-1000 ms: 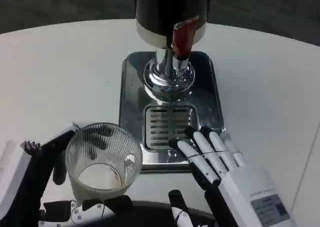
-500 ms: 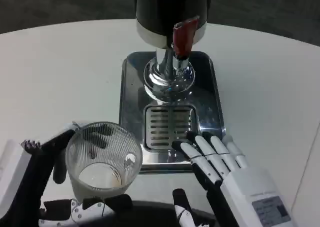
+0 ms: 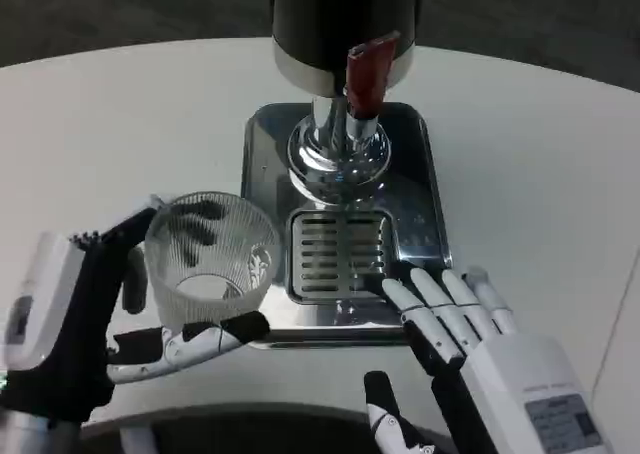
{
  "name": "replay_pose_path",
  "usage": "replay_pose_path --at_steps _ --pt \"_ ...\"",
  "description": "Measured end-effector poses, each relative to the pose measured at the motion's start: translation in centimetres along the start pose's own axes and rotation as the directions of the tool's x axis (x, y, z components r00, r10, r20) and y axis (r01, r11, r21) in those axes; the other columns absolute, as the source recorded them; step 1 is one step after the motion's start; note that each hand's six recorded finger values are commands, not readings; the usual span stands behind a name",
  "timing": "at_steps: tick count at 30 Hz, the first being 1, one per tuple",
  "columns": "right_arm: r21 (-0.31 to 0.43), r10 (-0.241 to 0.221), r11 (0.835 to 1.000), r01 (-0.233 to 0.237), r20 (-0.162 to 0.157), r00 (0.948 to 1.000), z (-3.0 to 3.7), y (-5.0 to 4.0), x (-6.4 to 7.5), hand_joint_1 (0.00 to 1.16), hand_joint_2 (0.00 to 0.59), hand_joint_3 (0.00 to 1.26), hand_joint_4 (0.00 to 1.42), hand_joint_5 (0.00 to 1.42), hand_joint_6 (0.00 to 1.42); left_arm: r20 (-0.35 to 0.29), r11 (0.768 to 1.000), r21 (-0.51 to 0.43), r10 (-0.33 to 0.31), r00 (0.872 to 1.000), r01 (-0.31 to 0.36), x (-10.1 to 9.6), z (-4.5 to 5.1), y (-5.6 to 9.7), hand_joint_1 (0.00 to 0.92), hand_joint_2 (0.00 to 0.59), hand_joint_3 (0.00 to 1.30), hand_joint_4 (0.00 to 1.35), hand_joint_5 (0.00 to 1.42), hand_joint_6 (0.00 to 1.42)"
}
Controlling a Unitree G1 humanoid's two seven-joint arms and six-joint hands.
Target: Grasp the cup under the faucet to collect the drink, then remove the cup.
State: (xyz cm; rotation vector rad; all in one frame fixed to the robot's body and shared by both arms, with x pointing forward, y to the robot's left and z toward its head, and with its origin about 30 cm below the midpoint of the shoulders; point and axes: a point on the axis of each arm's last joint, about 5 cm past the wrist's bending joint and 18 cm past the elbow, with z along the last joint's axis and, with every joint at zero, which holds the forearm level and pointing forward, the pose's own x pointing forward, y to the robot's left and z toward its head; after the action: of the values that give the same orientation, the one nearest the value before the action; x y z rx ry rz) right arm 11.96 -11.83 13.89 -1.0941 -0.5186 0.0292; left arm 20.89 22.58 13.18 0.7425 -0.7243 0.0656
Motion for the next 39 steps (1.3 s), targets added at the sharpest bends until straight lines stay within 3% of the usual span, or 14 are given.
replay_pose_path --at_steps 7,12,27,39 --pt "-0.002 -0.010 1.000 0.010 -0.031 0.9995 0.03 -0.44 -0.5 0.32 0.549 0.17 0.10 0.07 0.05 0.004 1.000 0.006 0.011 1.000 -0.011 2.7 -0.97 -2.1 0.560 0.118 1.00 1.10 1.19 1.27" --pt "0.000 -0.005 1.000 0.005 -0.052 0.9986 0.03 -0.50 -0.8 0.35 0.549 0.17 0.11 0.09 0.06 -0.003 1.000 -0.016 -0.018 1.000 0.018 4.9 -1.35 -3.3 0.563 0.117 1.00 1.10 1.19 1.27" --pt "0.010 -0.003 1.000 0.004 -0.087 0.9962 0.18 -0.90 -1.4 0.37 0.542 0.17 0.12 0.10 0.08 0.027 0.996 0.046 -0.083 0.996 0.082 7.6 -1.28 -6.6 0.565 0.115 1.00 1.10 1.20 1.27" --pt "0.004 -0.014 1.000 0.014 -0.112 0.9936 0.03 -1.40 -1.8 0.38 0.540 0.18 0.13 0.14 0.12 -0.007 0.992 0.061 -0.108 0.994 0.108 9.1 -1.33 -8.5 0.569 0.116 1.01 1.11 1.21 1.29"
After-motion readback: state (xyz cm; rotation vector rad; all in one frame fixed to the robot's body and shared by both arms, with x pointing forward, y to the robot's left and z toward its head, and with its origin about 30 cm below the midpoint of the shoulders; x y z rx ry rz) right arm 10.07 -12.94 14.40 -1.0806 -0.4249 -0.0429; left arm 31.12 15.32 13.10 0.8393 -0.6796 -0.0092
